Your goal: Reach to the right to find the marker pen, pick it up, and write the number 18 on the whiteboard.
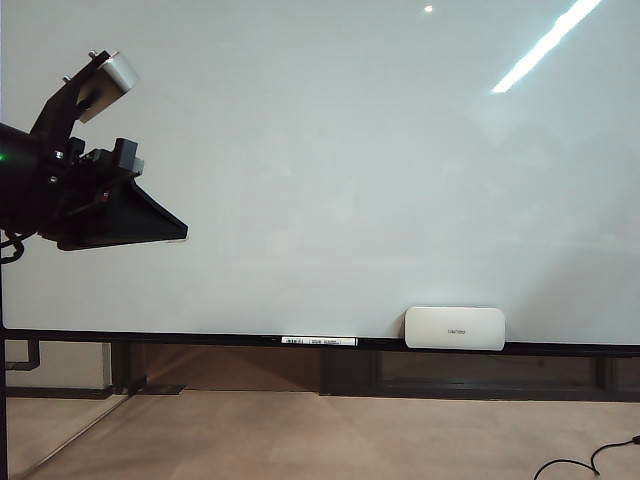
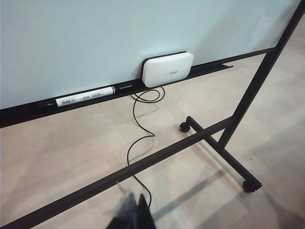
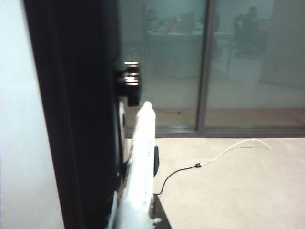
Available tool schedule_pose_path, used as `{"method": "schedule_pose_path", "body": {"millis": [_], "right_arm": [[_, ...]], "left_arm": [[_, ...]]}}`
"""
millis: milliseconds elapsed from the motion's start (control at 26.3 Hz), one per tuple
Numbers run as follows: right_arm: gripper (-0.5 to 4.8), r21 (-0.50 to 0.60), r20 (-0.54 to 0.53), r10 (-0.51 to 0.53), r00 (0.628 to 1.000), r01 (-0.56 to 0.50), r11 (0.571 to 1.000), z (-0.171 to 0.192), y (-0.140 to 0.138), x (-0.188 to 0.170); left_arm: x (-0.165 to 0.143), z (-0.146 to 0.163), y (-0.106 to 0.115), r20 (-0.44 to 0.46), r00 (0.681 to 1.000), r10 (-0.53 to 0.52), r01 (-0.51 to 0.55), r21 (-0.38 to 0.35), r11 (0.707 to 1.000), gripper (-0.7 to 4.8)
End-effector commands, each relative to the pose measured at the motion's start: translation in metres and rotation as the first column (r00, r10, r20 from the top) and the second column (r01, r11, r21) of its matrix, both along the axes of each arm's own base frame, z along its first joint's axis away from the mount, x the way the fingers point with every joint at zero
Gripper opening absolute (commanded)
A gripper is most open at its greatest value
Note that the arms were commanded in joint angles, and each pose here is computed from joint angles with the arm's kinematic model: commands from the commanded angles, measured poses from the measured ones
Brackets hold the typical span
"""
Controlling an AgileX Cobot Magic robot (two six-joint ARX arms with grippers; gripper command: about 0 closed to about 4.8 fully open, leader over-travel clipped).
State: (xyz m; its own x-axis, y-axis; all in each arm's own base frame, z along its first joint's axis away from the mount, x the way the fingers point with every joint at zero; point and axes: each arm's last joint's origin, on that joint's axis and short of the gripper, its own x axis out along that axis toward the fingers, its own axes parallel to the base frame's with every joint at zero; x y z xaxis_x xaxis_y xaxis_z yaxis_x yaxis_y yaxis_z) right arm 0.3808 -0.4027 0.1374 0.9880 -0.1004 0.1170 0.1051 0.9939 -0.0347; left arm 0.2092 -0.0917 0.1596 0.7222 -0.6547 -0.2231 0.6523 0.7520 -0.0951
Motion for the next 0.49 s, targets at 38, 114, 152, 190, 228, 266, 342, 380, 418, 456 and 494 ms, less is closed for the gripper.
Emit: {"method": "schedule_pose_path", "body": {"millis": [38, 114, 152, 190, 228, 266, 342, 380, 418, 456, 494], "right_arm": [[-0.03, -0.003, 0.006, -0.007, 1.000, 0.007, 1.000, 0.004, -0.001, 0.000], [-0.03, -0.005, 0.007, -0.007, 1.000, 0.007, 1.000, 0.004, -0.001, 0.000], [-0.03, -0.005, 0.008, -0.008, 1.000, 0.008, 1.000, 0.004, -0.001, 0.000], [-0.03, -0.006, 0.009, -0.010, 1.000, 0.010, 1.000, 0.005, -0.001, 0.000], [-0.03, -0.009, 0.013, -0.016, 1.000, 0.016, 1.000, 0.005, -0.001, 0.000], [-0.03, -0.008, 0.018, -0.026, 1.000, 0.026, 1.000, 0.006, -0.001, 0.000], [-0.03, -0.007, 0.030, -0.035, 0.999, 0.036, 0.999, 0.008, -0.001, -0.001], [-0.03, -0.005, 0.041, -0.041, 0.998, 0.041, 0.999, 0.010, -0.002, -0.001], [-0.03, 0.003, 0.052, -0.044, 0.998, 0.043, 0.999, 0.013, -0.002, -0.002], [-0.03, 0.017, 0.061, -0.043, 0.997, 0.042, 0.999, 0.016, -0.002, -0.002], [-0.03, 0.024, 0.069, -0.043, 0.997, 0.042, 0.999, 0.019, -0.002, -0.003]], "left_arm": [[0.000, 0.002, 0.000, 0.012, 1.000, -0.004, 0.004, -0.001, 1.000, -0.05], [0.000, 0.002, 0.000, 0.010, 1.000, -0.005, 0.005, -0.001, 1.000, -0.05], [0.000, 0.002, 0.000, 0.009, 1.000, -0.005, 0.005, -0.001, 1.000, -0.05], [0.000, 0.002, 0.000, 0.008, 1.000, -0.005, 0.005, 0.000, 1.000, -0.05], [0.000, 0.002, 0.000, 0.007, 1.000, -0.005, 0.005, 0.000, 1.000, -0.05], [0.000, 0.001, 0.000, 0.007, 1.000, -0.005, 0.005, 0.000, 1.000, -0.05], [0.000, 0.001, 0.000, 0.003, 1.000, -0.004, 0.004, -0.003, 1.000, -0.05], [0.000, 0.001, 0.000, 0.003, 1.000, -0.005, 0.005, -0.003, 1.000, -0.05], [0.000, 0.001, 0.000, 0.003, 1.000, -0.005, 0.005, -0.003, 1.000, -0.05], [0.000, 0.001, 0.000, 0.004, 1.000, -0.008, 0.008, -0.004, 1.000, -0.05], [0.000, 0.002, -0.001, 0.005, 1.000, -0.017, 0.017, -0.007, 1.000, -0.05]]}}
